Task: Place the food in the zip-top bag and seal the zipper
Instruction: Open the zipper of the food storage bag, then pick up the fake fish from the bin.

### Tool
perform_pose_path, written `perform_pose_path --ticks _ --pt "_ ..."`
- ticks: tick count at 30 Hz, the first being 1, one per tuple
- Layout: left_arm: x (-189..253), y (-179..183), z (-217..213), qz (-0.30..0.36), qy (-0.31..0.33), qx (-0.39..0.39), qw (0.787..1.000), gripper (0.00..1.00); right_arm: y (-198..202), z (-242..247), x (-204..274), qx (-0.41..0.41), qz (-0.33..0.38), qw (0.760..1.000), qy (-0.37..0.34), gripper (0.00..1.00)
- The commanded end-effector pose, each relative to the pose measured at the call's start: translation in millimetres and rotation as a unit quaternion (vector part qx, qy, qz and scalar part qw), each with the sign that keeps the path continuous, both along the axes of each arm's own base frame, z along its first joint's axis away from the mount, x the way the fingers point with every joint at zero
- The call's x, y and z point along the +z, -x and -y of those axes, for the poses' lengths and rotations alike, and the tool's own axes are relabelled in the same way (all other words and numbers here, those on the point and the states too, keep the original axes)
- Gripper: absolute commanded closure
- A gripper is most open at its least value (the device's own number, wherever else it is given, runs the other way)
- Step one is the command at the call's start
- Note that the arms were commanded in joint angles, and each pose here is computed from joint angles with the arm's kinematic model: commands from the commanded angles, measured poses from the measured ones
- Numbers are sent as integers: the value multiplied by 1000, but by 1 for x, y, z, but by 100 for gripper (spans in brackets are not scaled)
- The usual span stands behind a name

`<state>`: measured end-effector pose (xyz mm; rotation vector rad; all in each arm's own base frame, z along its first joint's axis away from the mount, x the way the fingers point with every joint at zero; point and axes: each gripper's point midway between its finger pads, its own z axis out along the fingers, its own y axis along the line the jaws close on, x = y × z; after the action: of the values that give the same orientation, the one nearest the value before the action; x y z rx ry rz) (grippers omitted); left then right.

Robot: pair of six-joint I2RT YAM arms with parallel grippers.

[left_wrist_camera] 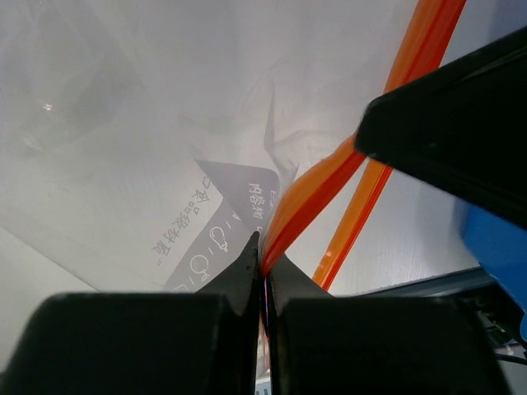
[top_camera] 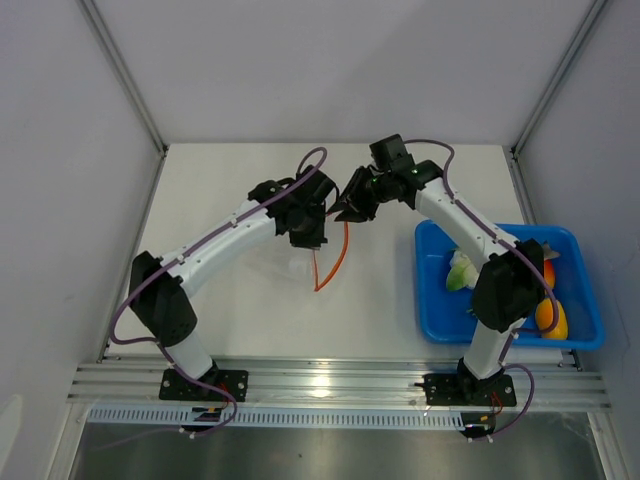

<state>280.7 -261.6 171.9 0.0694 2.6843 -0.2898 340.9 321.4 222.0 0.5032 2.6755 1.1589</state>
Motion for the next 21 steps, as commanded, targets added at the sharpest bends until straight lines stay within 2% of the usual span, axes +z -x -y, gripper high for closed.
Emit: perform_pose_path --ticks 1,5,6,8,9,11,12,14,16,17,19,21 --pt "18 -7 6 14 38 -19 999 100 -5 23 15 16 60 997 44 63" --pt "24 -12 7 27 54 -31 998 99 -3 39 33 44 112 992 45 46" --pt "26 -12 6 32 55 -38 997 99 -1 45 43 47 130 989 48 36" --pt "32 -15 7 45 62 -49 996 100 0 57 47 55 159 983 79 29" --pt "33 -15 9 48 64 -55 995 100 2 66 56 49 177 979 90 22" --pt "39 -16 9 59 66 -68 994 99 0 87 57 30 191 972 134 17" --pt "42 -17 10 66 68 -72 993 99 -2 104 61 7 193 970 146 3" --pt "43 -14 12 65 75 -90 991 99 2 128 45 -19 155 976 154 1" --pt "46 -14 13 73 77 -98 990 99 0 167 42 -79 118 983 120 1" --pt "44 -12 10 74 74 -102 989 100 8 172 26 -84 90 989 87 1" --pt "48 -14 10 85 81 -106 987 99 5 206 25 -142 85 984 65 1" --pt "45 -11 7 88 82 -113 986 99 12 227 36 -171 117 974 95 1"
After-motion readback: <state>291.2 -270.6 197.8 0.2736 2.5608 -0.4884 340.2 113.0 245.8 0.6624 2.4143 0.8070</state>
